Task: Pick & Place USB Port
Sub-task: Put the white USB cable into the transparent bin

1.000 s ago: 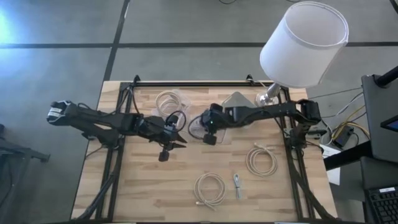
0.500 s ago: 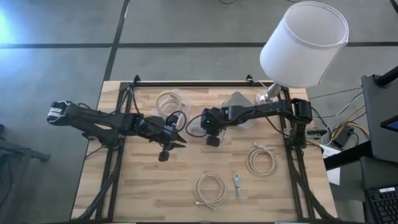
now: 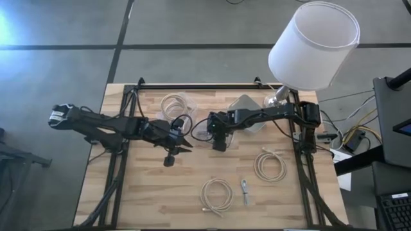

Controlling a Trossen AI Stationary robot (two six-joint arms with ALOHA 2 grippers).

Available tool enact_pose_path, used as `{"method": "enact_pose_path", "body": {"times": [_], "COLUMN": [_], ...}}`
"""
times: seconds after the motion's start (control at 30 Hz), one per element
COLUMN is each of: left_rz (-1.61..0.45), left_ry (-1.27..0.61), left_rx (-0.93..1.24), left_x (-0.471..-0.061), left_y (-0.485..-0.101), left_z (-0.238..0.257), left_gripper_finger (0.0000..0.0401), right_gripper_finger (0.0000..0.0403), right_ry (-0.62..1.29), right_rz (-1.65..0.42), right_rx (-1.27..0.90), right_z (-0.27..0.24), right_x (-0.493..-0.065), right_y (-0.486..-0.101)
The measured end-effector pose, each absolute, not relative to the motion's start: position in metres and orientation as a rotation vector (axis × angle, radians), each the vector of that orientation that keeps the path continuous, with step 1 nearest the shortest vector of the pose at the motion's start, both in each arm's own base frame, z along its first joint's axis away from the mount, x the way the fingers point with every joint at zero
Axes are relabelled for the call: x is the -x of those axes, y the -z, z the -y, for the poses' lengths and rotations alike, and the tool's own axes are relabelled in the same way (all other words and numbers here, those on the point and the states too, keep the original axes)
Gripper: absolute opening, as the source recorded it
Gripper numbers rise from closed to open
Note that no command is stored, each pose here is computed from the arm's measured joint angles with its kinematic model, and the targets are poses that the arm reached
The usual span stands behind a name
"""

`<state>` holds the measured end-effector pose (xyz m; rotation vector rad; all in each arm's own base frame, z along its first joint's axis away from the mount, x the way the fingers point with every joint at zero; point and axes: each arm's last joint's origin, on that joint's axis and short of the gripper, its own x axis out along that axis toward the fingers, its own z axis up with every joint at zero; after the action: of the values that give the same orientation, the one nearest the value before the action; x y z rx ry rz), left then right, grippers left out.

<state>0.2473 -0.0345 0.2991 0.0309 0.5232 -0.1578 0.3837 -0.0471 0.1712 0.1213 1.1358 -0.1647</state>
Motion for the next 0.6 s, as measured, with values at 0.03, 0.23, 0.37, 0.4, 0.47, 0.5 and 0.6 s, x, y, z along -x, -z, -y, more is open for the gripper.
{"method": "enact_pose_path", "body": {"times": [0.03, 0.23, 0.37, 0.4, 0.47, 0.5, 0.6], "left_rz": [-0.524, -0.524, -0.527, -0.527, -0.527, -0.528, -0.529], "left_ry": [0.157, 0.158, 0.158, 0.158, 0.158, 0.158, 0.158], "left_rx": [-0.031, -0.031, -0.032, -0.032, -0.032, -0.032, -0.032], "left_x": [-0.247, -0.247, -0.247, -0.247, -0.247, -0.247, -0.247], "left_y": [-0.299, -0.299, -0.298, -0.298, -0.298, -0.298, -0.297], "left_z": [0.034, 0.034, 0.034, 0.034, 0.034, 0.034, 0.034], "left_gripper_finger": [0.008, 0.008, 0.008, 0.008, 0.008, 0.008, 0.008], "right_gripper_finger": [0.0127, 0.0158, 0.0166, 0.0166, 0.0166, 0.0165, 0.0162], "right_ry": [0.165, 0.169, 0.145, 0.139, 0.138, 0.14, 0.147], "right_rz": [-1.135, -1.142, -1.135, -1.137, -1.105, -1.091, -1.098], "right_rx": [-0.121, -0.11, -0.096, -0.094, -0.109, -0.12, -0.155], "right_z": [0.047, 0.043, 0.032, 0.029, 0.023, 0.021, 0.01], "right_x": [-0.383, -0.379, -0.377, -0.377, -0.377, -0.377, -0.373], "right_y": [-0.173, -0.204, -0.225, -0.228, -0.24, -0.246, -0.259]}}
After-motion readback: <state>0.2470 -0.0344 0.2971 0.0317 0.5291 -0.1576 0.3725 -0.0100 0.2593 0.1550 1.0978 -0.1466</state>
